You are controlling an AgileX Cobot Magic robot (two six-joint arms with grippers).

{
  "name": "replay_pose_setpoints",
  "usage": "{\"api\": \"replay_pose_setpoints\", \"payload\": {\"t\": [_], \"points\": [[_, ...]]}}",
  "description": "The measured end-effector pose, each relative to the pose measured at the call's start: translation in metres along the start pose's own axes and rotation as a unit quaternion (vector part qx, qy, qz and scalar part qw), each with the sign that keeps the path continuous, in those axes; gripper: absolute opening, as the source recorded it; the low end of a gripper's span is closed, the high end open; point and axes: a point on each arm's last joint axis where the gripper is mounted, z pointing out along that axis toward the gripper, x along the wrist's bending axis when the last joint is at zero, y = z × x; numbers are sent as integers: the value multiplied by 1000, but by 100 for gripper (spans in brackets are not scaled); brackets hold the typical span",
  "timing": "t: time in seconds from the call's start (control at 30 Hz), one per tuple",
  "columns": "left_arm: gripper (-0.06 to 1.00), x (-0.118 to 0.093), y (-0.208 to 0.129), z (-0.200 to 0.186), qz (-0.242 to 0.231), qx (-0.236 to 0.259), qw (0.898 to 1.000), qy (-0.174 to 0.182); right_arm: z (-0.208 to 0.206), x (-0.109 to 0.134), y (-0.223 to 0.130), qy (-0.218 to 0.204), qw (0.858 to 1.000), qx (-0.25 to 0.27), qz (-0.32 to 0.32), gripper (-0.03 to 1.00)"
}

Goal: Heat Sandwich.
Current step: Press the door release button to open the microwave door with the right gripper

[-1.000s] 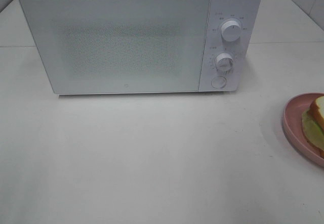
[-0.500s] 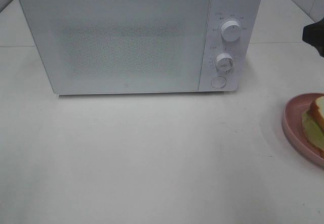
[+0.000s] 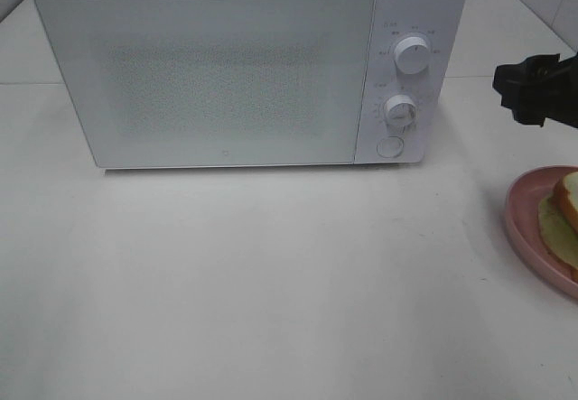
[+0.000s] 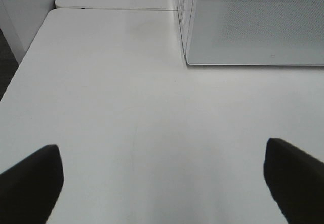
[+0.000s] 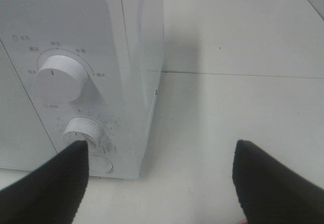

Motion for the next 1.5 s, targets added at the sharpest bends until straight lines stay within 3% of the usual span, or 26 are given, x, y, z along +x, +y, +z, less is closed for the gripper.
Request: {"api": "replay_pose_setpoints", "payload": {"t": [0.13, 0.6, 1.13, 1.5], "points": [[99, 0, 0, 0, 0, 0, 1000, 0, 4, 2, -13, -3, 1000, -14, 14, 76], [99, 0, 0, 0, 0, 0, 1000, 0, 23, 42, -53, -28, 998, -48, -18, 76], [99, 0, 0, 0, 0, 0, 1000, 0, 30, 72, -86, -38, 998, -47, -25, 76], [99, 0, 0, 0, 0, 0, 1000, 0, 33, 76, -98, -36, 999, -26, -23, 76]]}}
